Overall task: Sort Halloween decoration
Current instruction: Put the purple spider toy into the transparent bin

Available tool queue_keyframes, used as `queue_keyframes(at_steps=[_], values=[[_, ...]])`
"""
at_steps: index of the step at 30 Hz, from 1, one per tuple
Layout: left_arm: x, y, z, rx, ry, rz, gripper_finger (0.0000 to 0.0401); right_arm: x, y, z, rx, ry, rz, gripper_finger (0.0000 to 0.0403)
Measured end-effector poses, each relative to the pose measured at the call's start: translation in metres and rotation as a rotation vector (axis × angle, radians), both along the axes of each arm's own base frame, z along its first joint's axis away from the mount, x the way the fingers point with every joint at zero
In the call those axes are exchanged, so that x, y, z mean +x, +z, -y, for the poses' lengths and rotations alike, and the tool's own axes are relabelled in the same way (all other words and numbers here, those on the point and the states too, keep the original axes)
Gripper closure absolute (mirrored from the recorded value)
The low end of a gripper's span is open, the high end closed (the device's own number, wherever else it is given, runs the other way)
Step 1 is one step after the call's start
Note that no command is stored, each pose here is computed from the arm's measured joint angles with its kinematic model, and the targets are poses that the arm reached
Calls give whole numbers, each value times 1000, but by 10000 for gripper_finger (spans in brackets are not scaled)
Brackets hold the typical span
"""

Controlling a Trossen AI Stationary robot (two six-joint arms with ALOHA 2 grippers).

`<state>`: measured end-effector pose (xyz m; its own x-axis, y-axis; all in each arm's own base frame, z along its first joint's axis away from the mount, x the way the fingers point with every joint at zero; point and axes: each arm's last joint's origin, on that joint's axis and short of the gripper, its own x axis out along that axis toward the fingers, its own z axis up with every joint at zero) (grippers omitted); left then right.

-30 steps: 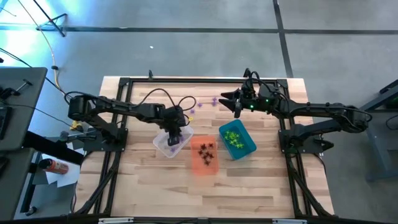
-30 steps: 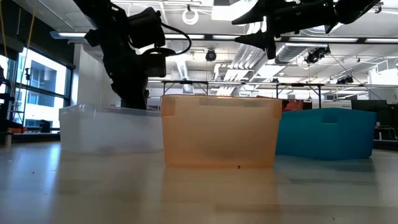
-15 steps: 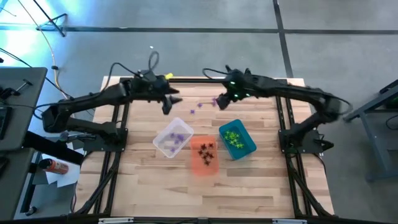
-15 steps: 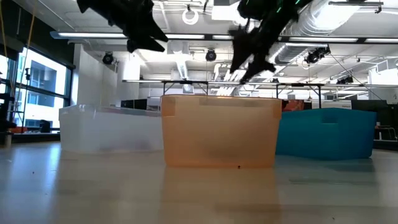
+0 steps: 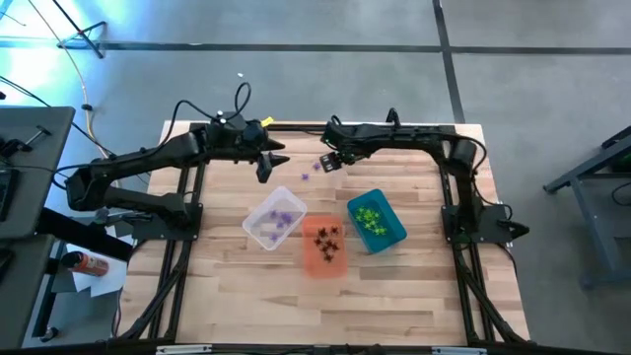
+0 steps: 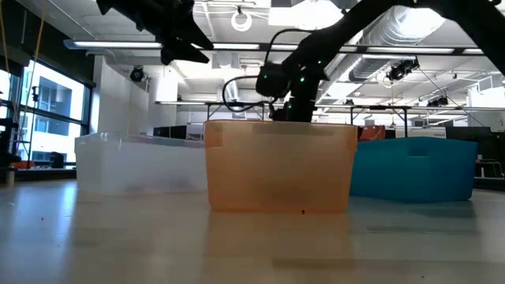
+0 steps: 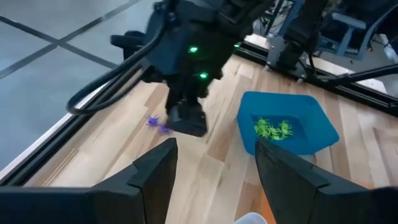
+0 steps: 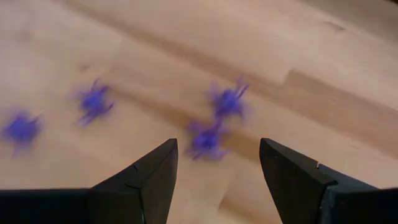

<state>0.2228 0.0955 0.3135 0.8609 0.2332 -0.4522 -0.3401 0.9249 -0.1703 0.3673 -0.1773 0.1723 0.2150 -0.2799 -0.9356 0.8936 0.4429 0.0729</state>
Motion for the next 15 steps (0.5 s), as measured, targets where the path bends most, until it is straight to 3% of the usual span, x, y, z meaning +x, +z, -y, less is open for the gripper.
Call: queue_keyframes(at_steps=[15], values=[[-2,-4,1,13,-17,-48,199,6,-31,8,42,-67,-49,188]])
